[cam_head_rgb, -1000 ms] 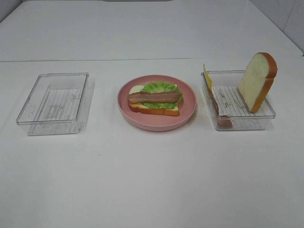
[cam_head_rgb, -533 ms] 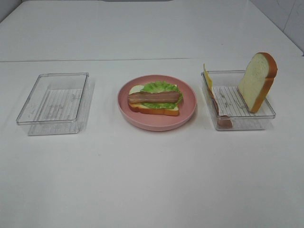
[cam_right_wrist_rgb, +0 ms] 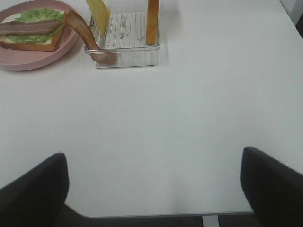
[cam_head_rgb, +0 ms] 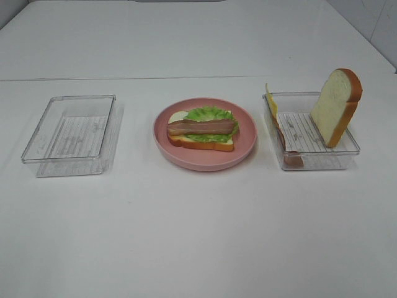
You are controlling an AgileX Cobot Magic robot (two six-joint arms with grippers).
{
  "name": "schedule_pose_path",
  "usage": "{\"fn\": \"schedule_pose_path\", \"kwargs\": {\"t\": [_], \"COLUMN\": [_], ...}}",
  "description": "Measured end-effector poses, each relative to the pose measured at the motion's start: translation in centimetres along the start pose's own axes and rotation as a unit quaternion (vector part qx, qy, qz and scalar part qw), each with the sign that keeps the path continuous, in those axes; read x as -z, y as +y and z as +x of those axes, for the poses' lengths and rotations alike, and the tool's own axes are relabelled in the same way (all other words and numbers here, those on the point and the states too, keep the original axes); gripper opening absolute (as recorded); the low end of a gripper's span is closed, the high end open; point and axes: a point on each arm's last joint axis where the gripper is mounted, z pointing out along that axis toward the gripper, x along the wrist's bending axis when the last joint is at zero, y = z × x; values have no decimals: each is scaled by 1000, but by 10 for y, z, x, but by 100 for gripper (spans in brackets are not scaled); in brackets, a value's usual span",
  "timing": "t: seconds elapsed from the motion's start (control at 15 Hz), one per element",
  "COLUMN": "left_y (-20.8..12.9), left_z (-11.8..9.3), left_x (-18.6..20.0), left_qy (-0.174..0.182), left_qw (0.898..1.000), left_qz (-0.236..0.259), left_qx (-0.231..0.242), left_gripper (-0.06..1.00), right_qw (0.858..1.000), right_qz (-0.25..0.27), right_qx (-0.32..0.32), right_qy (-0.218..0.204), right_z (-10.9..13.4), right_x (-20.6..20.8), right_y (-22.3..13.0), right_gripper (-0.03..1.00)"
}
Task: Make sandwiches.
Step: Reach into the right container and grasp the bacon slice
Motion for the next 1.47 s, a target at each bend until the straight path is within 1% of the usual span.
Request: {"fn": "schedule_pose_path", "kwargs": {"t": [0.73,0.93,1.0,1.07,1.2,1.27,1.4,1.47], "left_y": [0,0,0,0,0,0,0,0], "left_z": [0,0,0,0,0,0,0,0], "left_x": [0,0,0,0,0,0,0,0], "left_qy": [0,0,0,0,0,0,0,0], "left_qw": [1000,1000,1000,1000,1000,1000,1000,1000], "left_qz": [0,0,0,0,0,0,0,0], "left_qx": [0,0,0,0,0,0,0,0], "left_gripper": [97,97,97,97,97,97,97,97], "right_qw": [1000,1000,999,999,997,994,990,986], "right_qz": [3,29,43,47,75,106,138,165], "right_qx": [-11,-10,-6,-5,-1,9,21,27], "right_qy": [5,3,-3,-4,-3,-2,-3,-5], "right_z": [1,0,-1,-2,-2,-2,-3,-4], "right_x": [0,-8,-21,-26,-46,-61,-76,-91], "right_y": [1,19,40,46,63,73,85,99], "right_gripper": [96,96,96,96,96,96,96,96]}}
